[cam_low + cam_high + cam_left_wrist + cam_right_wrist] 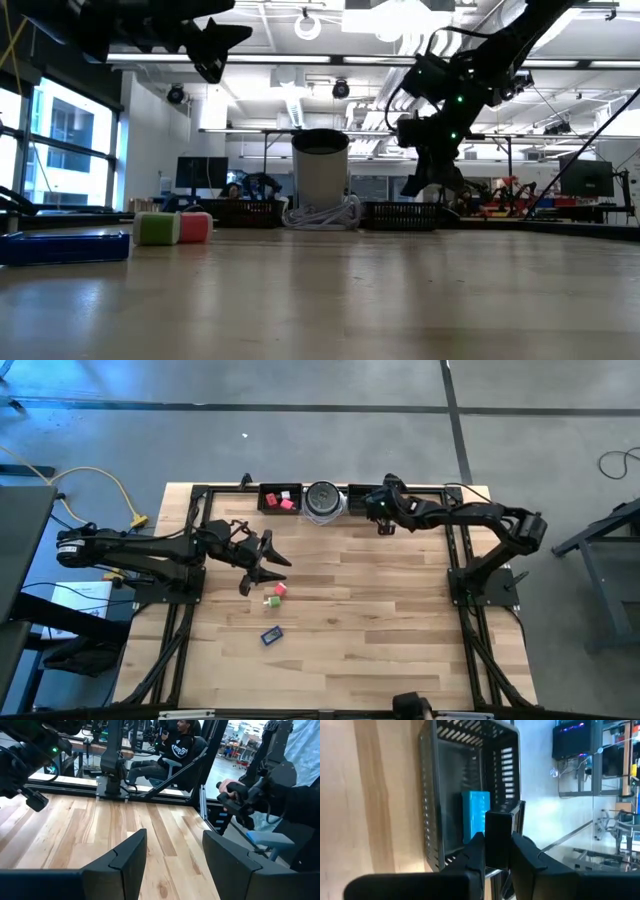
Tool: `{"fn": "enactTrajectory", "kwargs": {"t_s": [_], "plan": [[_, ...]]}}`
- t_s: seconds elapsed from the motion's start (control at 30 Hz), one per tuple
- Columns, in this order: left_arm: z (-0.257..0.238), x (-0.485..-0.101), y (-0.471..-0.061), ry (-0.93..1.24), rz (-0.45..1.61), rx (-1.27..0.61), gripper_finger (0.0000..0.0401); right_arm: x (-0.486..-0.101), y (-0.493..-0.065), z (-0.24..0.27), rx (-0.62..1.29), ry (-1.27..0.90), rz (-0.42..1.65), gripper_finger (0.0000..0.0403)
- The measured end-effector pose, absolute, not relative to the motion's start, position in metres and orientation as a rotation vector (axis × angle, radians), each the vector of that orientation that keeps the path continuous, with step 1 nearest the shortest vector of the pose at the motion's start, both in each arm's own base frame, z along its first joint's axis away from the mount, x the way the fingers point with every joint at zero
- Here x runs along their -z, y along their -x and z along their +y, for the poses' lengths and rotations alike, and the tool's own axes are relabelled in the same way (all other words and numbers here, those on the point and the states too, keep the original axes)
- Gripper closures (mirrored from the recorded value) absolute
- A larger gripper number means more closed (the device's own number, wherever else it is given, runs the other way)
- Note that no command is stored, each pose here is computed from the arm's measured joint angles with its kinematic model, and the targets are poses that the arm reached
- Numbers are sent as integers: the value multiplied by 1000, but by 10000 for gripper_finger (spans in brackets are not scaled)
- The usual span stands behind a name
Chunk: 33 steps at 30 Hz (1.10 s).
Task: Pick & Place Office items
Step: Put the black digital clock into the right black basket
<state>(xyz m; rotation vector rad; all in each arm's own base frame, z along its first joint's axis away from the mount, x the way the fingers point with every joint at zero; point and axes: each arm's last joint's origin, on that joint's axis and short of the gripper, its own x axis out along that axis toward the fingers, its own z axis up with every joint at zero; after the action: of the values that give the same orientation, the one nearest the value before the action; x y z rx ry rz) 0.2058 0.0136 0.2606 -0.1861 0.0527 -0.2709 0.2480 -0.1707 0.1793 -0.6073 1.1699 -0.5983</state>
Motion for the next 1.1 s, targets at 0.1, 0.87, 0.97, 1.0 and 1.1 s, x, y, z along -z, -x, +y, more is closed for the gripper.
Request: {"fn": "enactTrajectory", "kwargs": {"t_s": [0.1,0.87,0.97,1.0,1.1], "plan": [[12,-261,-206,186,54,280,213,-174,-248,-173,594,601,1193,359],[7,-261,-206,189,57,301,213,-150,-247,-186,594,557,1261,316],[7,-261,-206,189,57,301,213,-150,-247,-186,569,548,1255,307],[7,-261,-206,189,57,301,213,-150,-247,-186,568,547,1254,305],[7,-260,-206,189,57,301,213,-150,-247,-186,568,547,1255,303]]}}
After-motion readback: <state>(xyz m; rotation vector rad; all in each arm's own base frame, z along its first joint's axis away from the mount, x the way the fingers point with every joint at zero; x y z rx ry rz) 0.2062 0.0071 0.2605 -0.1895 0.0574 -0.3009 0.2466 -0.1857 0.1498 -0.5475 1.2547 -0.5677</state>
